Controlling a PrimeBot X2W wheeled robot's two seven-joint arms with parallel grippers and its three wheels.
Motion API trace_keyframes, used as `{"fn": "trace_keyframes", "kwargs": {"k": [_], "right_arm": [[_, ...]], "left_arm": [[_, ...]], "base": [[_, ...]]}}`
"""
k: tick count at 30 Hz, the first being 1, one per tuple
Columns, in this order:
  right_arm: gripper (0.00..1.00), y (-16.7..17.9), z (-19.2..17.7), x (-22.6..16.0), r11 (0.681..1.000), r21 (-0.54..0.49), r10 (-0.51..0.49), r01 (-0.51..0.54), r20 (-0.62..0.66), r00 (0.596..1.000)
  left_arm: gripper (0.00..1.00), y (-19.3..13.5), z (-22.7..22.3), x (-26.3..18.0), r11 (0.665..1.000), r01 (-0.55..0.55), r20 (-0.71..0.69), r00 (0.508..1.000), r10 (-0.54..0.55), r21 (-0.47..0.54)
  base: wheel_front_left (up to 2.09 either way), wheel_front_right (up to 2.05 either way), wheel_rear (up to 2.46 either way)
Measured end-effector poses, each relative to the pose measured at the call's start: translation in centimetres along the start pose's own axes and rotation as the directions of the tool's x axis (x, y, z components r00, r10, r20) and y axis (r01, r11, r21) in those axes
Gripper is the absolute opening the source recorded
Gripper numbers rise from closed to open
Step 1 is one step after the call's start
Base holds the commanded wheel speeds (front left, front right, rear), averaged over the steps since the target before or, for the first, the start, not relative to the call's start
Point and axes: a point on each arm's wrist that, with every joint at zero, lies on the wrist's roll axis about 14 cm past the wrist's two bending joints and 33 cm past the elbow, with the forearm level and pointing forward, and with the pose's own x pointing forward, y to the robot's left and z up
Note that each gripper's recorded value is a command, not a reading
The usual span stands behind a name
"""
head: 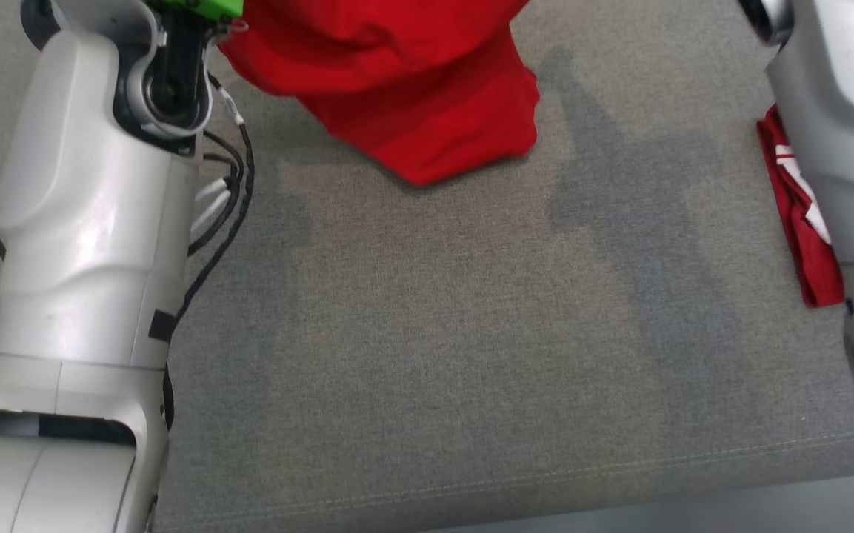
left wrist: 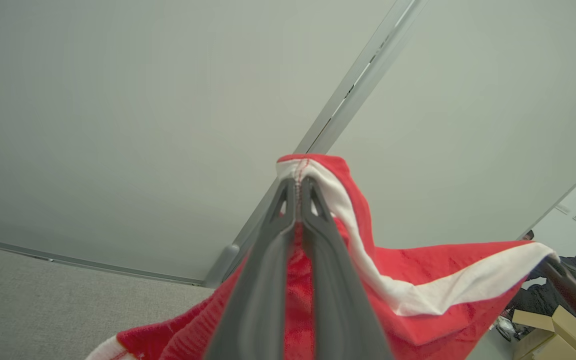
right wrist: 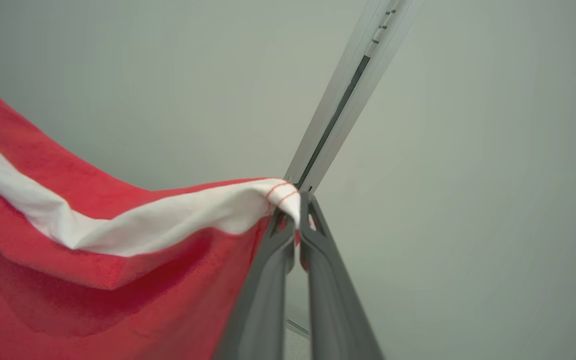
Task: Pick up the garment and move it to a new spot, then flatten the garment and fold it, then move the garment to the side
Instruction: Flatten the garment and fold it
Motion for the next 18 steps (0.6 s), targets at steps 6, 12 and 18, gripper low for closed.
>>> {"fn": "trace_keyframes", "kwargs": {"k": [6,12,18], "right_arm": [[0.0,-1.8,-1.1,3.7,0.999,-0.021,-0.048,0.049,0.07,0.996],[0.0,-4.5,0.6,5.7,0.99,-0.03,-0.127,0.135,0.185,0.974],[0.0,-8.3,4.0,5.7,0.961,-0.03,-0.25,0.275,0.328,0.911]], "left_arm": [[0.0,2.0,-0.1,2.5,0.996,-0.014,0.105,0.994,0.004,0.091],[0.0,1.9,1.1,4.6,0.991,0.011,0.174,0.984,-0.034,0.132],[0.0,0.1,7.1,5.2,0.983,0.062,0.366,0.923,-0.121,0.17]], "base": [[0.0,0.0,0.0],[0.0,0.0,0.0],[0.0,0.0,0.0]]}}
